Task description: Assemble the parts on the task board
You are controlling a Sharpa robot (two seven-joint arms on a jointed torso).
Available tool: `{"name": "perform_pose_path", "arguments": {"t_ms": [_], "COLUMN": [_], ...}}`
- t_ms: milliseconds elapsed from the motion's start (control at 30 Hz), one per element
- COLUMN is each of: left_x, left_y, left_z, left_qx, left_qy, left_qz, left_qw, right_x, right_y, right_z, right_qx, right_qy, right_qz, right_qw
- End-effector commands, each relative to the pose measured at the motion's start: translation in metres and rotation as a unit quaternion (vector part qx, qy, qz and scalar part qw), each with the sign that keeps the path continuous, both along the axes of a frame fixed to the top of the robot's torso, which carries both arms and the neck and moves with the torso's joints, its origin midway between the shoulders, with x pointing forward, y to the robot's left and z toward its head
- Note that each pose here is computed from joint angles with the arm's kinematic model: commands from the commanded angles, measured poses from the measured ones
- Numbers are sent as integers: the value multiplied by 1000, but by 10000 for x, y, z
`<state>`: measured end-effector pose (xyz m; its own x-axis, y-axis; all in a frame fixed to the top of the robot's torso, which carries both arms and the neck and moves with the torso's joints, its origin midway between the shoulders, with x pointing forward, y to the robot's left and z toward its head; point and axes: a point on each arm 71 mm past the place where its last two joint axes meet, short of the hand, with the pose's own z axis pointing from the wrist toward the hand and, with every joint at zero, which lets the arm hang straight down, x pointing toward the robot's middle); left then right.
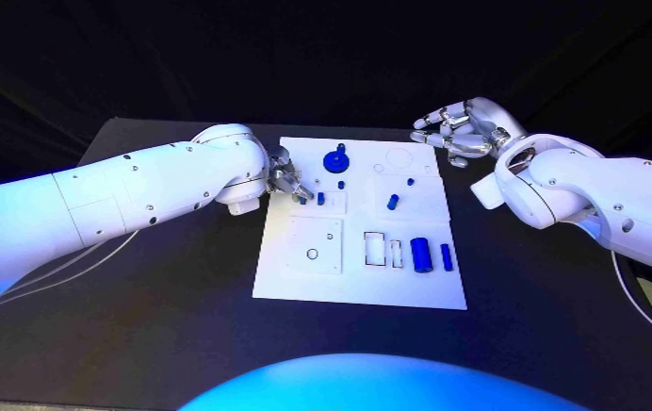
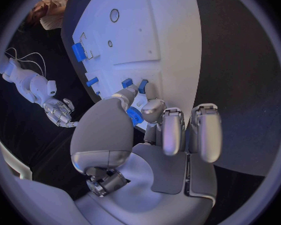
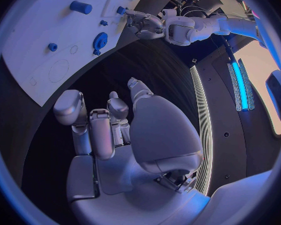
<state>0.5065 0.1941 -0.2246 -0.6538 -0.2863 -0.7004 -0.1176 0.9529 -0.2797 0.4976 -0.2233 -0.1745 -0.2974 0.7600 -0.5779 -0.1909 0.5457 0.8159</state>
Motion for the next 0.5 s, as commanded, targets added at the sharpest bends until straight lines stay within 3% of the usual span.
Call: {"name": "perform_pose_path", "arguments": {"t_ms": [33, 500], "left_x": [-5, -1], "left_y": [-15, -16], "left_z": [2, 14], "left_qx": [-1, -12], "left_qy": [6, -1], "left_qz": [-4, 1], "left_qw": [1000, 1000], "right_x": [-4, -3], "right_y": [14, 17], "right_z": [-1, -1], "right_qx": [0, 0], "right_qy": [0, 0], "right_qz": [8, 8], "right_qw": [1000, 1000]}}
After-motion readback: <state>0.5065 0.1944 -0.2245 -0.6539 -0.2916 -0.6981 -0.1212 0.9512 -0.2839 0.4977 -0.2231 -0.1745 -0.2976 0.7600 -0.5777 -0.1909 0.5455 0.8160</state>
